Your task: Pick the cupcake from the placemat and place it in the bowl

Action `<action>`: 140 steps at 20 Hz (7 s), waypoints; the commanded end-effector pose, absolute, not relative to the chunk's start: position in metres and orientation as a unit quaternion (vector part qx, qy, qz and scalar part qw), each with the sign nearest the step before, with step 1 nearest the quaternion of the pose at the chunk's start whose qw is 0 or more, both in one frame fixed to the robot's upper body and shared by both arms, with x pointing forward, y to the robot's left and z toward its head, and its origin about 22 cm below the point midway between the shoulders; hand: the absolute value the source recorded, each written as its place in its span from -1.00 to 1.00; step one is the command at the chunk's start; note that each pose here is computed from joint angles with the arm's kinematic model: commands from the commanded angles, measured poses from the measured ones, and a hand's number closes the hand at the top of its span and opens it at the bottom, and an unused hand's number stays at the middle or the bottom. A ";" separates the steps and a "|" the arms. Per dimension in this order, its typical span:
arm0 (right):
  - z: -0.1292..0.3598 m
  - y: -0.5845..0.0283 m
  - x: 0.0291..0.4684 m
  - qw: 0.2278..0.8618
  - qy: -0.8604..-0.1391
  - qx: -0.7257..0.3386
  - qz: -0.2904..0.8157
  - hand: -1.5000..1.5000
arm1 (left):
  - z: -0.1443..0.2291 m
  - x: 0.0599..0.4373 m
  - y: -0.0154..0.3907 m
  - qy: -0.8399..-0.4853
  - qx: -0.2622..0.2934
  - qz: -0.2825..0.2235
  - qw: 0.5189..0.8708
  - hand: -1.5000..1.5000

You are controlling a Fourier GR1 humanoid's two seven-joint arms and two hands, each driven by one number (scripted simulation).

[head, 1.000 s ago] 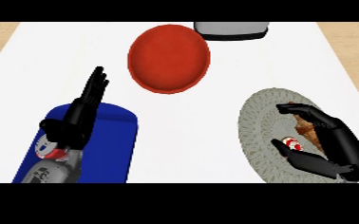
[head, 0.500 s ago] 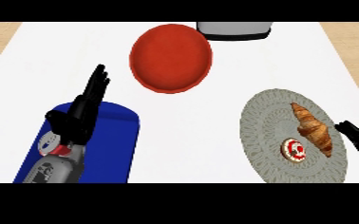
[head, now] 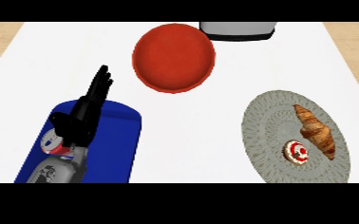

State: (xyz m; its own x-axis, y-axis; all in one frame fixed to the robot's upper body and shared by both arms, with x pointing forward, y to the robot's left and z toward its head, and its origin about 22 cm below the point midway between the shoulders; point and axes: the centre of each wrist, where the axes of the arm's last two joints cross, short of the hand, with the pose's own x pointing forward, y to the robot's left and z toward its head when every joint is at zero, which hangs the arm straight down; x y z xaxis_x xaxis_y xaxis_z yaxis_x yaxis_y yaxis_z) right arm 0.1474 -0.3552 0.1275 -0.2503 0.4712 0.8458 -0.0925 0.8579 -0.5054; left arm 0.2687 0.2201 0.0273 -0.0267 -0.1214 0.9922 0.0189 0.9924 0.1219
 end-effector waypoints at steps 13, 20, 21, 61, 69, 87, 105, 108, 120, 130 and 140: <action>0.129 -0.355 0.166 0.699 -0.615 -0.123 0.345 -1.00 | 0.037 0.277 0.223 -0.718 0.040 -0.055 0.693 0.00; 0.094 -0.347 0.164 0.698 -0.634 -0.098 0.318 -1.00 | 0.036 0.260 0.212 -0.708 0.036 -0.045 0.704 0.00; 0.093 -0.371 0.163 0.696 -0.639 -0.086 0.314 -1.00 | 0.025 0.267 0.208 -0.713 0.034 -0.050 0.698 0.00; -0.016 -0.338 0.206 0.729 -0.599 -0.081 0.322 -1.00 | 0.033 0.265 0.200 -0.718 0.033 -0.040 0.694 0.00; -0.031 -0.339 0.194 0.648 -0.616 -0.080 0.441 1.00 | 0.036 0.272 0.210 -0.717 0.033 -0.054 0.695 0.00; 0.042 -0.023 0.196 0.519 -0.748 0.127 0.394 1.00 | 0.030 0.282 0.211 -0.718 0.013 -0.070 0.693 0.00; 0.240 0.032 0.209 0.444 -0.830 -0.058 0.332 1.00 | 0.025 0.275 0.209 -0.710 0.023 -0.057 0.701 0.00; 0.252 0.039 0.213 0.461 -0.822 -0.076 0.325 1.00 | 0.027 0.281 0.205 -0.712 0.029 -0.055 0.699 0.00; 0.239 0.034 0.318 0.471 -0.783 -0.210 0.349 1.00 | 0.010 0.269 0.204 -0.712 0.024 -0.050 0.700 0.00; 0.180 0.027 0.384 0.460 -0.751 -0.297 0.370 1.00 | 0.027 0.267 0.224 -0.721 0.023 -0.061 0.690 0.00; 0.124 -0.042 0.435 0.484 -0.710 -0.331 0.390 1.00 | 0.046 0.282 0.201 -0.715 0.013 -0.069 0.696 0.00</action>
